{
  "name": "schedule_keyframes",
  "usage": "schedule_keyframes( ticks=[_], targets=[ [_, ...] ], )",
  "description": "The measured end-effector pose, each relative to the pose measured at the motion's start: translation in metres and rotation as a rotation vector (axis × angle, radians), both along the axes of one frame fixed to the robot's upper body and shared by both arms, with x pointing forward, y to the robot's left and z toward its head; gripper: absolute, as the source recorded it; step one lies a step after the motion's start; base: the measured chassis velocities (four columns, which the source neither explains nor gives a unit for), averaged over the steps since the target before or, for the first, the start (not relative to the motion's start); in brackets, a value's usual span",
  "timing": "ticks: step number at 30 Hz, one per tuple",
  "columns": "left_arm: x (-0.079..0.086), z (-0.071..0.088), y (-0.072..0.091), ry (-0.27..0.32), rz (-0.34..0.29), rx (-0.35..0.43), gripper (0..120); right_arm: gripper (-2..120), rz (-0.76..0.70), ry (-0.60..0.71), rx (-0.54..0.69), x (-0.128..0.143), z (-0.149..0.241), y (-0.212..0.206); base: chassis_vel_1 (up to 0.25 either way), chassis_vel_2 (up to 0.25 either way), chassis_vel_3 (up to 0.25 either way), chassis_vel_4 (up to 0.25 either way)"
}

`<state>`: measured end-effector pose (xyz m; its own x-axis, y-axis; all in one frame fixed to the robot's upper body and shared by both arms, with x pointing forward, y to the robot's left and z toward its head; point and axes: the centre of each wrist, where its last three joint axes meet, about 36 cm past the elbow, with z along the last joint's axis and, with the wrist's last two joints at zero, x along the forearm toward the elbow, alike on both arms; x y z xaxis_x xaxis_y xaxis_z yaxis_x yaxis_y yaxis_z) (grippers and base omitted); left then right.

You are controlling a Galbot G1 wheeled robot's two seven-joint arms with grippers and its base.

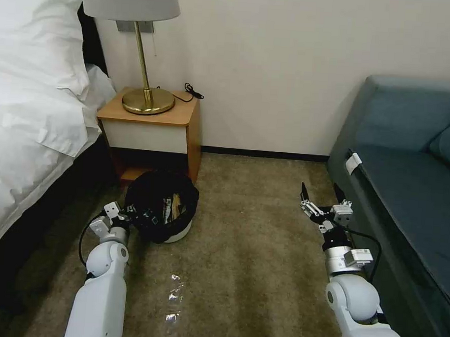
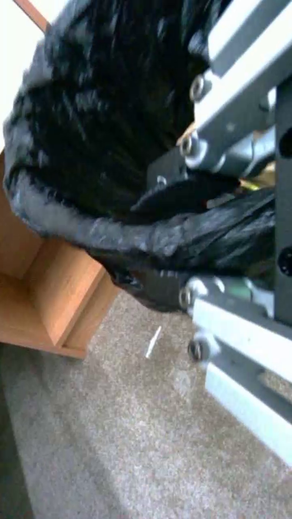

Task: Pick up the trash bin, then pick up the garbage on the floor and place it into the trash bin.

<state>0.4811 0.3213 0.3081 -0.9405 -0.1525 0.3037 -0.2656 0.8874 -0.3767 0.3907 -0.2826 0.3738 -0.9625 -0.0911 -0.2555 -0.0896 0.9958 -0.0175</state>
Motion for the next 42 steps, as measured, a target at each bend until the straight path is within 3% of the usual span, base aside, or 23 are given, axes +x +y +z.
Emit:
schedule_keyframes(
  ticks=[5,9,14,15,18,19,20,21,23,26,37,42],
  targets=[
    [-0.004,0.018,0.001,-0.036,-0.007,0.019,56,99,0.009,0.001,-0.005,0.0,-0.001,0.001,0.0,0.0,0.0,0.0],
    [-0.009,0.027,0.002,-0.054,-0.008,0.032,67,100,0.012,0.001,-0.009,0.0,-0.001,0.002,0.0,0.0,0.0,0.0],
    [-0.025,0.056,0.002,-0.097,-0.027,0.077,90,100,0.016,0.003,-0.01,-0.002,-0.003,0.004,0.0,0.0,0.0,0.0],
    [-0.025,0.056,0.002,-0.097,-0.027,0.077,90,100,0.016,0.003,-0.01,-0.002,-0.003,0.004,0.0,0.0,0.0,0.0],
    [-0.037,0.081,-0.001,-0.142,-0.058,0.119,99,100,0.013,0.004,-0.009,-0.004,-0.004,0.005,0.0,0.0,0.0,0.0],
    [-0.037,0.081,-0.001,-0.142,-0.058,0.119,99,100,0.013,0.004,-0.009,-0.004,-0.004,0.005,0.0,0.0,0.0,0.0],
    [-0.043,0.096,-0.005,-0.173,-0.078,0.144,100,100,0.011,0.004,-0.008,-0.005,-0.005,0.005,0.0,0.0,0.0,0.0],
    [-0.043,0.096,-0.005,-0.173,-0.078,0.144,100,100,0.011,0.004,-0.008,-0.005,-0.005,0.005,0.0,0.0,0.0,0.0],
    [-0.052,0.118,-0.011,-0.219,-0.106,0.183,100,100,0.005,0.004,-0.008,-0.007,-0.006,0.004,0.0,0.0,0.0,0.0],
    [-0.058,0.13,-0.014,-0.242,-0.128,0.207,100,100,-0.002,0.004,-0.009,-0.009,-0.006,0.003,0.0,0.0,0.0,0.0],
    [-0.072,0.135,-0.007,-0.249,-0.186,0.282,100,100,-0.026,-0.003,-0.01,-0.014,-0.005,-0.003,0.0,0.0,0.0,0.0],
    [-0.072,0.122,0.001,-0.306,-0.223,0.356,100,100,-0.045,-0.012,0.006,-0.012,-0.003,-0.004,0.0,0.0,0.0,0.0]
  ],
)
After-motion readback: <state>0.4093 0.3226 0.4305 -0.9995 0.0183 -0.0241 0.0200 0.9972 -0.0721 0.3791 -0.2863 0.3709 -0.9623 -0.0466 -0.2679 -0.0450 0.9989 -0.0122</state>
